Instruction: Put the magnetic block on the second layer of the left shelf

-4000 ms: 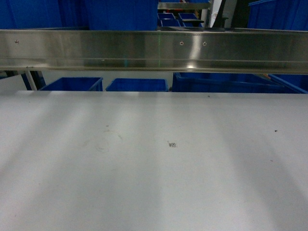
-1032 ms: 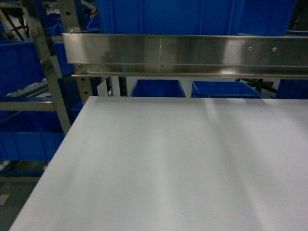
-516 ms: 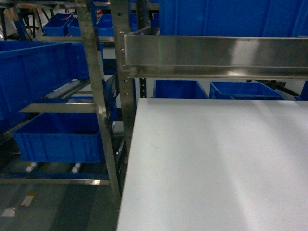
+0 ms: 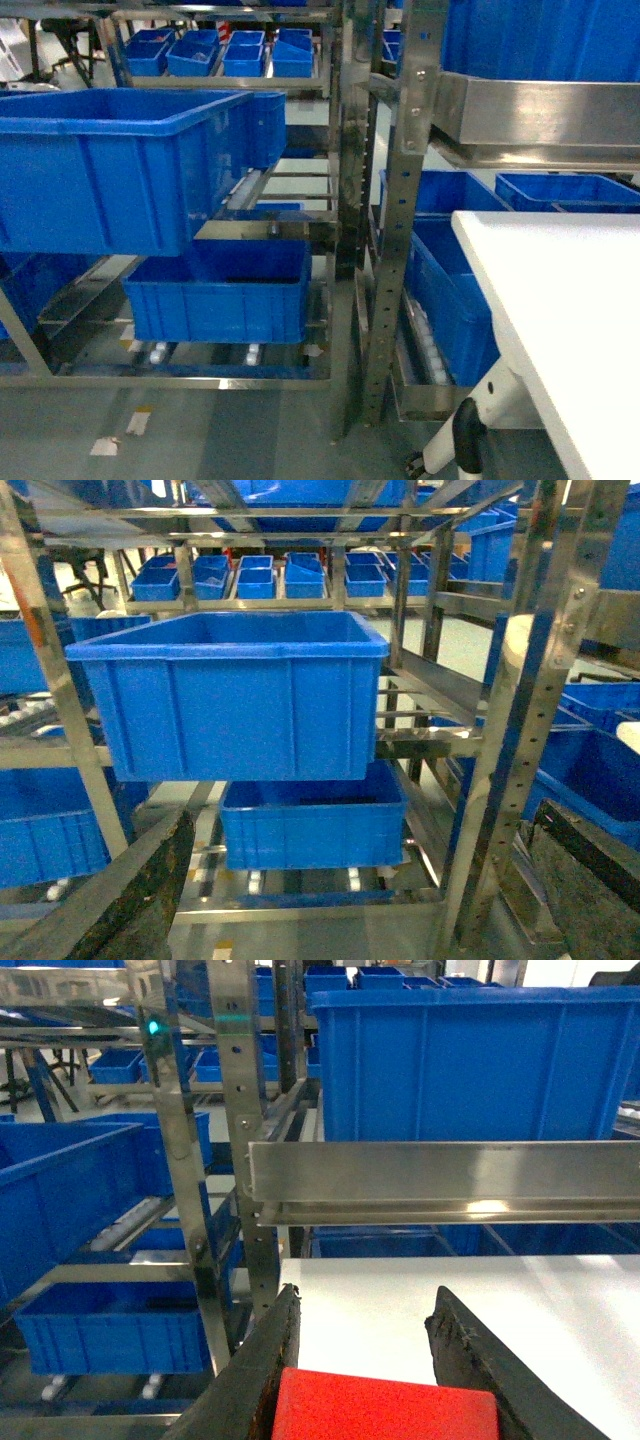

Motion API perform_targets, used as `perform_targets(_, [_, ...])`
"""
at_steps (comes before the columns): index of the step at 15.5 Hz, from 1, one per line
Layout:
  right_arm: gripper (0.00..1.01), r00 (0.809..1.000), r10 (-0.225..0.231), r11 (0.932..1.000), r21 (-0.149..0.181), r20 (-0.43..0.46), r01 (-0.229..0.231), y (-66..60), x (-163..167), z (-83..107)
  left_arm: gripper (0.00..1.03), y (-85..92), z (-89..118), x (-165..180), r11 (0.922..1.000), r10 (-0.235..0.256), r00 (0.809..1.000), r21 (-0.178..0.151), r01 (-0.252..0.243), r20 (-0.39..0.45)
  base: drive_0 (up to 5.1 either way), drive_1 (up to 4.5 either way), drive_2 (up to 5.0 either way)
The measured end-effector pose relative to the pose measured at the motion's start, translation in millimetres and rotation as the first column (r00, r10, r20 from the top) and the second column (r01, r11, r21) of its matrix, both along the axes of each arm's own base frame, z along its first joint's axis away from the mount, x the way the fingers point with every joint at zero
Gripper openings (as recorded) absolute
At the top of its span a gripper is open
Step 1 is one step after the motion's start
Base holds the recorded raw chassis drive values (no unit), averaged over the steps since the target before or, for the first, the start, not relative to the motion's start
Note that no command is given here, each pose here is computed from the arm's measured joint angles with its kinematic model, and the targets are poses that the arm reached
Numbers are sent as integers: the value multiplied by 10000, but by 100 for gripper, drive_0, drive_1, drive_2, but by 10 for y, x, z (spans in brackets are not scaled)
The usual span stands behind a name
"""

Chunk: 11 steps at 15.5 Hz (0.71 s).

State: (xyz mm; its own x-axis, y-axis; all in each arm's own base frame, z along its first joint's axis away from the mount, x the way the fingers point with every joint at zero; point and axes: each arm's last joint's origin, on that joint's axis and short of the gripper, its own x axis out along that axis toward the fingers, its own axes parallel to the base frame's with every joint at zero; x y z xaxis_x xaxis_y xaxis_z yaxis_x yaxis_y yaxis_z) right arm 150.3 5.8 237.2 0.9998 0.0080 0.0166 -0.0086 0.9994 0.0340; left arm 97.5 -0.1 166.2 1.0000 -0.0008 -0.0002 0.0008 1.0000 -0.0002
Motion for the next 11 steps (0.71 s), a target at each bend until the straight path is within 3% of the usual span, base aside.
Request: perform_targets(11, [34,10000,0,10000,1,11,0,0,1,1,98,0,0,0,10000,4,10000,0,-4,4,-501,244,244])
